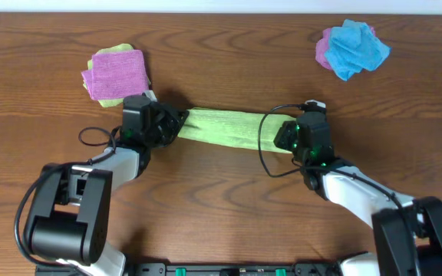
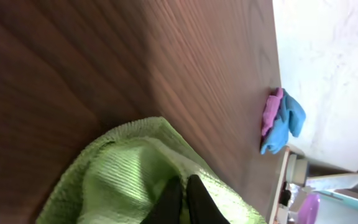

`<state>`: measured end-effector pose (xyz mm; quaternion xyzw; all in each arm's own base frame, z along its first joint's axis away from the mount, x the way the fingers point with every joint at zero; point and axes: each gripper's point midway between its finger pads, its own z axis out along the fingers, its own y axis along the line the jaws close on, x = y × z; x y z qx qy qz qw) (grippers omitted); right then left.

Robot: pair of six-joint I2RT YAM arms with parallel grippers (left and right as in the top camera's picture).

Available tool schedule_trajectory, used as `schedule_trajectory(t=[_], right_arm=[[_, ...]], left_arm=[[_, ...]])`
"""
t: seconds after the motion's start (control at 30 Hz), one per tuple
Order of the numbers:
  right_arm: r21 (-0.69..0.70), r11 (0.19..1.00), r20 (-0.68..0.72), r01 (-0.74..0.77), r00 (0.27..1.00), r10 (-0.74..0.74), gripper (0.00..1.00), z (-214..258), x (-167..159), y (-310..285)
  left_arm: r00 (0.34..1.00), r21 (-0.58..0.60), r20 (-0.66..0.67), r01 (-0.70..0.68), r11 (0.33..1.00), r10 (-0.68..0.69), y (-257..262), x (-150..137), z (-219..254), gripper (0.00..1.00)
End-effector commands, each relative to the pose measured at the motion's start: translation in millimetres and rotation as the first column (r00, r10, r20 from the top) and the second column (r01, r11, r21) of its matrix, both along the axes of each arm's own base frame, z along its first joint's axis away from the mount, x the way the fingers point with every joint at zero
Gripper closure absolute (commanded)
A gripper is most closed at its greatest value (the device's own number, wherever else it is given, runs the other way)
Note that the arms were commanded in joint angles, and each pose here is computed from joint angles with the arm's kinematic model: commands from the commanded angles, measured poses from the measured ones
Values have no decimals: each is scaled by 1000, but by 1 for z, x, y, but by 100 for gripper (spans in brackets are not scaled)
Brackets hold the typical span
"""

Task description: Fold the cloth

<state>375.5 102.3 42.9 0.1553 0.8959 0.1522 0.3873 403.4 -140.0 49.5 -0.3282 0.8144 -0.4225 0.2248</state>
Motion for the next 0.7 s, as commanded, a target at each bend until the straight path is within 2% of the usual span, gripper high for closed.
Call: schedule_trajectory(t=[0.0, 0.27, 0.3, 0.33, 0.4, 0.43, 0.47, 0.67], right_arm=[[-87, 990, 12, 107, 994, -107, 99, -8, 9, -34], [-83, 993, 23, 82, 996, -80, 98, -12, 24, -27], [-79, 994, 26, 71, 997, -69, 90, -10, 27, -24], [-77, 995, 28, 67, 998, -65, 77, -10, 30, -23], [-69, 996, 37, 59, 998, -56, 36, -6, 34, -19], [-65, 997, 42, 53, 998, -50, 22, -4, 35, -18], [-65, 997, 48, 37, 998, -34, 1, -1, 37, -15], [-12, 1000, 92, -24, 995, 25, 1, 25, 42, -1]], left_arm=[[995, 83, 50, -90, 992, 86, 23, 19, 1, 94], [995, 99, 56, -84, 992, 79, 22, 18, 1, 94], [995, 99, 57, -84, 992, 78, 22, 19, 1, 94], [995, 99, 57, -83, 992, 78, 21, 18, 1, 94], [996, 95, 58, -79, 992, 74, 21, 18, 2, 94], [996, 91, 65, -74, 993, 68, 19, 19, 3, 94], [996, 83, 75, -63, 995, 57, 17, 20, 6, 94], [986, 30, 165, 25, 999, -30, 7, 25, 32, 94]])
